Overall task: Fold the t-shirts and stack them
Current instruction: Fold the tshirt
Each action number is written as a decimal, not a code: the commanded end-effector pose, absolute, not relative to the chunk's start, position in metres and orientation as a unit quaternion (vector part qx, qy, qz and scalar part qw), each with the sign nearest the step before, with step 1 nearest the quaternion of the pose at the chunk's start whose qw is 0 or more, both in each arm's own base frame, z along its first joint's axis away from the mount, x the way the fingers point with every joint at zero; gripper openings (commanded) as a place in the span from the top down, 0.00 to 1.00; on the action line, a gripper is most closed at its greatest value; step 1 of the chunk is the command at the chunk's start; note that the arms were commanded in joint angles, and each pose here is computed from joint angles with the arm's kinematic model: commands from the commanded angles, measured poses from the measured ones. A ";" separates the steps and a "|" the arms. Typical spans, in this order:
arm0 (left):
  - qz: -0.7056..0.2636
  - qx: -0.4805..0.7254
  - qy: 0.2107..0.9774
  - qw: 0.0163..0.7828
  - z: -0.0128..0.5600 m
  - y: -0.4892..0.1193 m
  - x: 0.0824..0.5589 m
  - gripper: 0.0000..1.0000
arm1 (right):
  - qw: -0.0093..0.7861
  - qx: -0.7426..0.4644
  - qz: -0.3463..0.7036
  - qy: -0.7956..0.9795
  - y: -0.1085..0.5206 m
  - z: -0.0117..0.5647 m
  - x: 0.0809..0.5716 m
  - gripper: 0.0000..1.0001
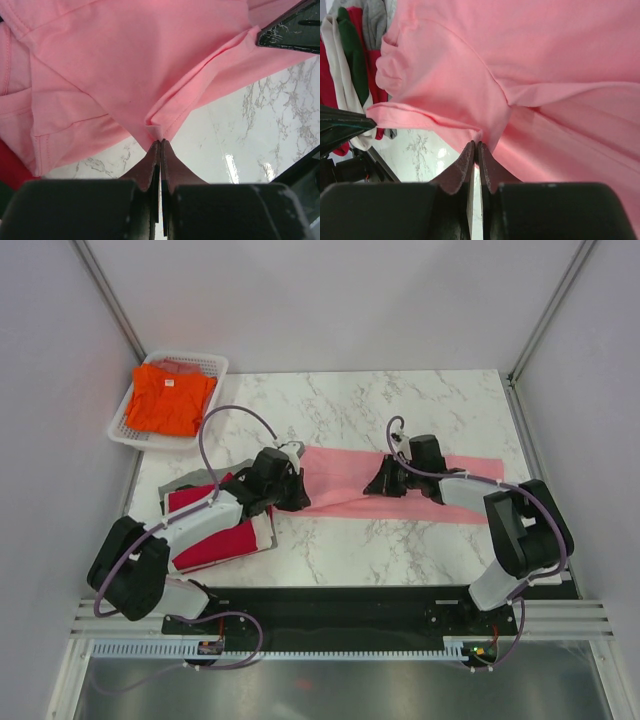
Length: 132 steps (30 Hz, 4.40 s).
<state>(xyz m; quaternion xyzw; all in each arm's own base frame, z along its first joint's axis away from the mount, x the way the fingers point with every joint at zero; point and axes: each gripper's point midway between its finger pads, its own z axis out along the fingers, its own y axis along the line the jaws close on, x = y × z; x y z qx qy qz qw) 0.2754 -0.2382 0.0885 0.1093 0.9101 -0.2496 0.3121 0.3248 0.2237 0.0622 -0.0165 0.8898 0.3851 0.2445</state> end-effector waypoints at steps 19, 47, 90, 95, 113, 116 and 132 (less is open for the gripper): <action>-0.304 0.162 0.884 0.316 0.094 -0.254 0.250 0.64 | 0.303 -0.039 0.367 0.879 0.213 0.094 0.312 0.52; -0.150 -0.005 0.940 0.306 0.061 -0.224 0.274 0.47 | 0.313 0.131 -0.004 0.941 0.070 0.051 0.289 0.65; -0.166 -0.030 0.953 0.252 0.033 -0.267 0.522 0.46 | 0.194 -0.002 0.231 0.953 0.313 0.033 0.246 0.75; -0.176 -0.050 0.948 0.260 0.037 -0.241 0.547 0.45 | 0.238 -0.027 0.243 0.940 0.327 0.066 0.276 0.66; -0.284 -0.061 0.892 0.345 0.070 -0.249 0.622 0.47 | 0.328 -0.033 0.204 0.922 0.225 0.095 0.393 0.41; -0.297 -0.074 0.884 0.352 0.075 -0.246 0.628 0.47 | 0.302 -0.029 0.218 0.928 0.234 0.077 0.394 0.41; -0.318 -0.090 0.874 0.356 0.076 -0.237 0.638 0.47 | 0.260 -0.078 0.291 0.917 0.279 0.077 0.350 0.38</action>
